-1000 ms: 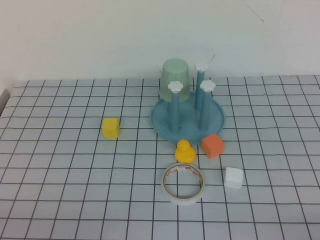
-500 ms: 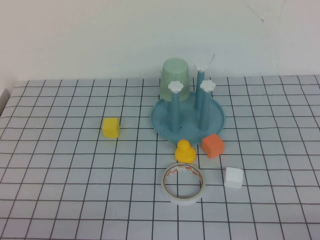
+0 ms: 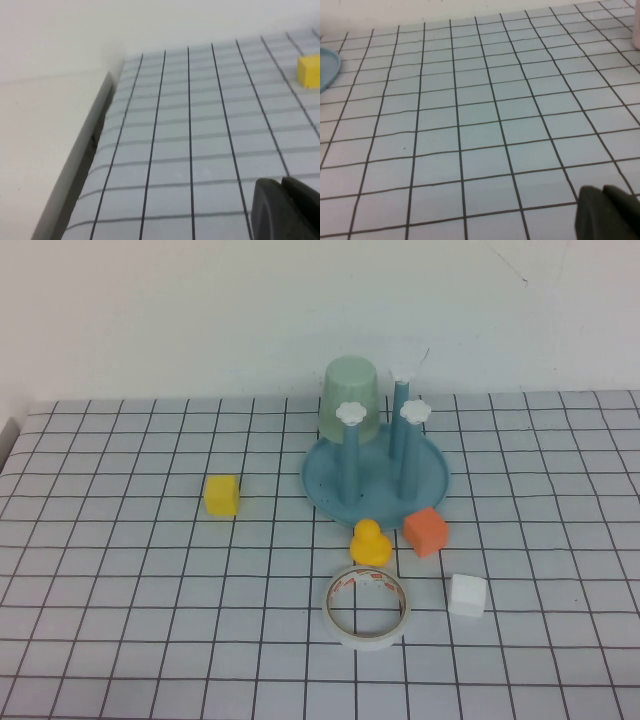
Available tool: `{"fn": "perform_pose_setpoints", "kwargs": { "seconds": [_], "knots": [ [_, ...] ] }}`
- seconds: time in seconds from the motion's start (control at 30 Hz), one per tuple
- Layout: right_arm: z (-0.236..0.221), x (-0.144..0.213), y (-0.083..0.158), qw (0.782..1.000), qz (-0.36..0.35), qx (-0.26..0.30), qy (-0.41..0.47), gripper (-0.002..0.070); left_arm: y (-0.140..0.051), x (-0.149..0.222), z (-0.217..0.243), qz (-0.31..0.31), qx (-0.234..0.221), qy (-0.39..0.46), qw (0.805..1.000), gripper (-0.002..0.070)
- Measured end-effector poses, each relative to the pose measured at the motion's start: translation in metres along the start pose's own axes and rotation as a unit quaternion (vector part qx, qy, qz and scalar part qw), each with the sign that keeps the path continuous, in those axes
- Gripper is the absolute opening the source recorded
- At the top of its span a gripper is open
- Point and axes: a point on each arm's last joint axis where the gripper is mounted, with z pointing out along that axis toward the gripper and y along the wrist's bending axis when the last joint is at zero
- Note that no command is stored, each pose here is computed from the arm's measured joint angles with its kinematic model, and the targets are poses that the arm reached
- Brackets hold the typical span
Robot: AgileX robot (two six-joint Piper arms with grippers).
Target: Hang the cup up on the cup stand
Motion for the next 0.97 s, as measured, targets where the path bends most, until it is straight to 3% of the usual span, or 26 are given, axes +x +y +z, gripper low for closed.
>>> {"fn": "perform_pose_setpoints", "kwargs": {
  "seconds": [0.27,0.97],
  "knots": [
    [0.0000,0.0000,0.0000,1.000,0.000,0.000,0.000,-0.0001,-0.0006,0.0086,-0.0006,0.064,0.007,0.050,0.997,-0.0001],
    [0.0000,0.0000,0.0000,1.000,0.001,0.000,0.000,-0.0001,-0.0006,0.0090,-0.0007,0.069,0.007,0.052,0.996,-0.0001]
  ]
}}
